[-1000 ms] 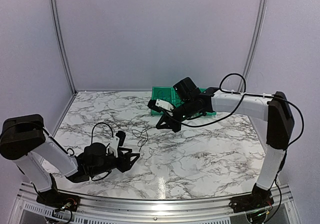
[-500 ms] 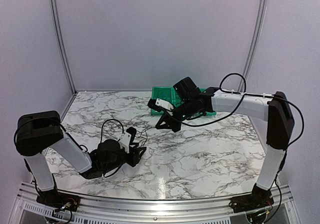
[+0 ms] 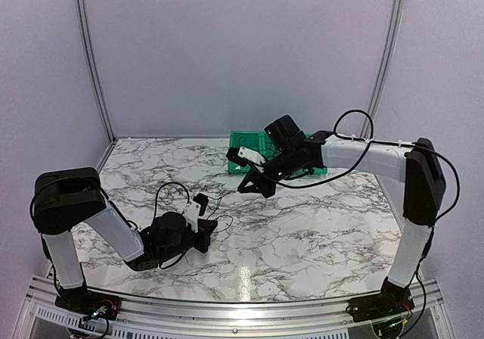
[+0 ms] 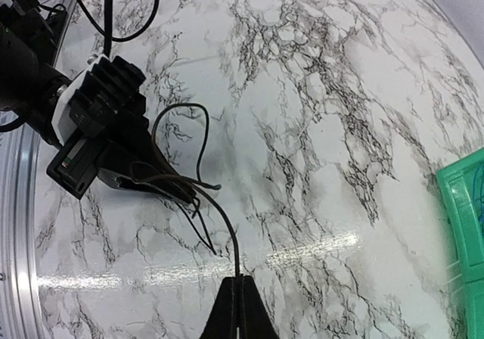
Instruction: Untangle the cables
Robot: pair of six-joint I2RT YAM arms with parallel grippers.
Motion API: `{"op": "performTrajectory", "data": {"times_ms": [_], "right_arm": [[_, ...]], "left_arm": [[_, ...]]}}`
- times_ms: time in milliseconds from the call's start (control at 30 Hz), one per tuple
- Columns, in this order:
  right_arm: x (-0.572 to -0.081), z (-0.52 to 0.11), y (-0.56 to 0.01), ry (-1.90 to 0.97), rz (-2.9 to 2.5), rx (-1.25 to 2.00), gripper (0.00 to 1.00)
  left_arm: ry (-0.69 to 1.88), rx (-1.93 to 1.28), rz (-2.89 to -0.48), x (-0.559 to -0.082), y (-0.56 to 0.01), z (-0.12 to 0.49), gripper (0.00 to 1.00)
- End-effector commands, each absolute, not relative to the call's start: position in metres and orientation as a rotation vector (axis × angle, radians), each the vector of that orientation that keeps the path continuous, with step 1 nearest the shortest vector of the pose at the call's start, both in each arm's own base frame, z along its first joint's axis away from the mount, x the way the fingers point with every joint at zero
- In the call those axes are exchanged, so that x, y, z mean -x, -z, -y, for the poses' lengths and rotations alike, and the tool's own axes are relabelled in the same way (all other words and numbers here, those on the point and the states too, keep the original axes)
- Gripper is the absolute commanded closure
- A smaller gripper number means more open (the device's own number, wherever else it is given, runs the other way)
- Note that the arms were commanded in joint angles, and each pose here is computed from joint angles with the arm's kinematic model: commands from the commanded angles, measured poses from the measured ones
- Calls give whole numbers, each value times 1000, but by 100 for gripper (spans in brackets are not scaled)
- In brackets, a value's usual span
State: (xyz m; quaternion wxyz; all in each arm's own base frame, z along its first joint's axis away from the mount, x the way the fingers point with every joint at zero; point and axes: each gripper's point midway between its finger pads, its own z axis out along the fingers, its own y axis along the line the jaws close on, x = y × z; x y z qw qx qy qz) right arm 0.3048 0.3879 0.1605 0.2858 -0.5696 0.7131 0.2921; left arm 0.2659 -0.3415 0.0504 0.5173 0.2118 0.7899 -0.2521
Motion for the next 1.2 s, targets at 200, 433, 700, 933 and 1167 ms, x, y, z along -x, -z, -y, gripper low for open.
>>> {"op": "performTrajectory", "data": {"times_ms": [200, 433, 700, 933, 1167], "right_arm": [[-386, -331, -130, -363, -2021, 1341, 100], [-395, -320, -107, -275, -2063, 1352, 100], [-420, -289, -83, -156, -2160, 1281, 100], [-433, -270, -73, -115, -2219, 1221, 100], [-447, -248, -61, -28, -2268, 1172, 100]], "left_arm": [[797, -445, -1812, -226, -102, 311, 100], [611, -221, -1641, -234, -190, 236, 100], [513, -173, -1527, -219, -260, 179, 100], [527, -136, -1502, -209, -273, 158, 100], [460, -97, -1451, -206, -304, 135, 100]]}}
